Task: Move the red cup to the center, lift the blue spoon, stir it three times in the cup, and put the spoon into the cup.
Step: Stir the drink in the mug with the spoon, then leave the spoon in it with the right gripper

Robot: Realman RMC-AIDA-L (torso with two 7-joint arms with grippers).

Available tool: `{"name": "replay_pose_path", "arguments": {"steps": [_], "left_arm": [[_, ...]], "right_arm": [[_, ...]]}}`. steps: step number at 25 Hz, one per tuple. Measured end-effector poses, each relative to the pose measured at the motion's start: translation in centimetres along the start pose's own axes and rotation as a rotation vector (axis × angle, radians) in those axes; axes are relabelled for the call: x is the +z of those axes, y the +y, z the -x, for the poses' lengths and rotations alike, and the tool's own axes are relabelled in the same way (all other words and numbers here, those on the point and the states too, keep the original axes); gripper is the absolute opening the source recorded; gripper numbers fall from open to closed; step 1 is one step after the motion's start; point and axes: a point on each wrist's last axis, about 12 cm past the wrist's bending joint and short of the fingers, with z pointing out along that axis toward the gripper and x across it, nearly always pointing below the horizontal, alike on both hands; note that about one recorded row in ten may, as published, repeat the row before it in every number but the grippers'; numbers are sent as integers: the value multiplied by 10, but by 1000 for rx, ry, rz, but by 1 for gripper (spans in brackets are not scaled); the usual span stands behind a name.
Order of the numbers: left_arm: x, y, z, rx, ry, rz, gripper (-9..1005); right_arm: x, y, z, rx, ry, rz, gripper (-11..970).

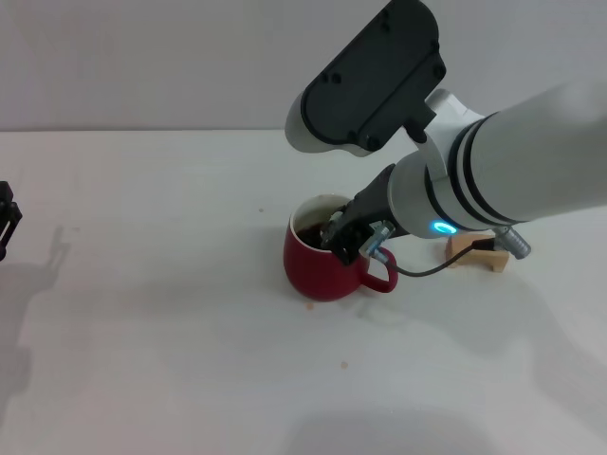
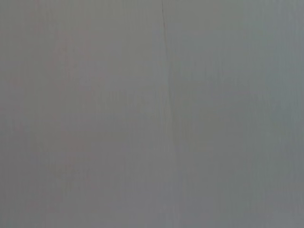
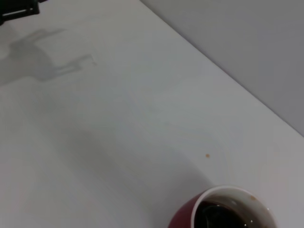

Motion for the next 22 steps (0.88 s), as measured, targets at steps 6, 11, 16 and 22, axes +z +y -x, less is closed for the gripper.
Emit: {"name": "replay_pose_path", "arguments": {"steps": [6, 11, 16, 22], "left_arm": [[0, 0, 0, -2, -1, -1, 858], [1, 0, 0, 0, 4, -1, 858], [1, -1, -1, 0, 8, -2, 858], [1, -2, -1, 0, 10, -9, 858]], "right_arm": [[6, -9, 0, 13, 9, -16, 129], [6, -12, -1, 18, 12, -29, 129], [7, -15, -5, 21, 25, -47, 130], [6, -15, -10, 31, 31, -44, 130]]}}
